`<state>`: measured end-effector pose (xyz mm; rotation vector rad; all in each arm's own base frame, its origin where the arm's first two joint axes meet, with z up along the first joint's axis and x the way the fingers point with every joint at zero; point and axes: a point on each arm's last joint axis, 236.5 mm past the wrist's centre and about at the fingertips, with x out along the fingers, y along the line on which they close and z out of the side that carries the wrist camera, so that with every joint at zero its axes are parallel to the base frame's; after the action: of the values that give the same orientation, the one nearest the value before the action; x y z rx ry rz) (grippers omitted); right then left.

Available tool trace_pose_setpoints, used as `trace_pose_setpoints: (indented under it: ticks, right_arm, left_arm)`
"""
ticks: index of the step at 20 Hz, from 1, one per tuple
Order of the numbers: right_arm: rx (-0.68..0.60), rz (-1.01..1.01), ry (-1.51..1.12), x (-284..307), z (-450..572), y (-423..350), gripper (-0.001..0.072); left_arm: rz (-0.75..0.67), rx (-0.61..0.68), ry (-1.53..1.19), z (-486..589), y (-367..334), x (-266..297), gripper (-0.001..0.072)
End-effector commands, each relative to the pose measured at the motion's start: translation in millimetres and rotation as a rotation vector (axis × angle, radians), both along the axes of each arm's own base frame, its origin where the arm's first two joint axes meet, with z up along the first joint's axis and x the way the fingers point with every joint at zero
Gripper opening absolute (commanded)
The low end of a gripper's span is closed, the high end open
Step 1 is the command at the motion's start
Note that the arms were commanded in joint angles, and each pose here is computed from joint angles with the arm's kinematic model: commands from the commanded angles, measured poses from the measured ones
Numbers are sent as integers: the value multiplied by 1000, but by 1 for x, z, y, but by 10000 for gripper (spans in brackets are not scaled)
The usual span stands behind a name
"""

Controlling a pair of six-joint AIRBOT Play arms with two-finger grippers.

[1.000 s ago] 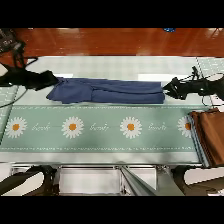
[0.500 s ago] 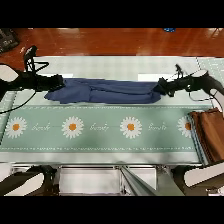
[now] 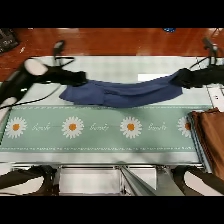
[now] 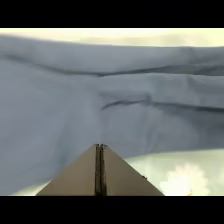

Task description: Fold the shirts.

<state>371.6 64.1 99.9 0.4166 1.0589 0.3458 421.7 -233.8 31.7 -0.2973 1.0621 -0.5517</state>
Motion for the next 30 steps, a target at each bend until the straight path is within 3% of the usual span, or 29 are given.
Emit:
trace_pose_setpoints:
  ticks: [1, 7, 10, 13, 18, 20, 23, 27, 30]
  right_arm:
    - [16, -14, -93, -56, 36, 14, 27]
    - [66, -28, -156, -101, 60, 30, 27]
    - [66, -25, -154, -103, 60, 31, 27]
    - [68, -33, -152, -102, 60, 30, 27]
    - [117, -46, -124, -94, 58, 35, 27]
    - [180, -22, -114, -82, 57, 51, 28]
    - [229, 74, -105, -55, 47, 103, 28]
    - [265, 166, -95, 8, 28, 192, 28]
    - [318, 215, -15, 42, -4, 253, 28]
  left_arm:
    - [-229, 3, 89, -32, -111, -32, 18]
    - [-491, 39, 243, -88, -243, -119, 18]
    - [-582, 34, 288, -97, -275, -160, 18]
    - [-601, 36, 302, -95, -274, -166, 19]
    - [-438, 58, 354, -62, -168, -75, 19]
    - [-297, 102, 287, -28, -86, -22, 19]
    - [-71, 69, 114, 53, 25, 23, 19]
    - [108, 87, -92, 129, 135, -5, 19]
    - [190, 101, -156, 138, 165, -52, 19]
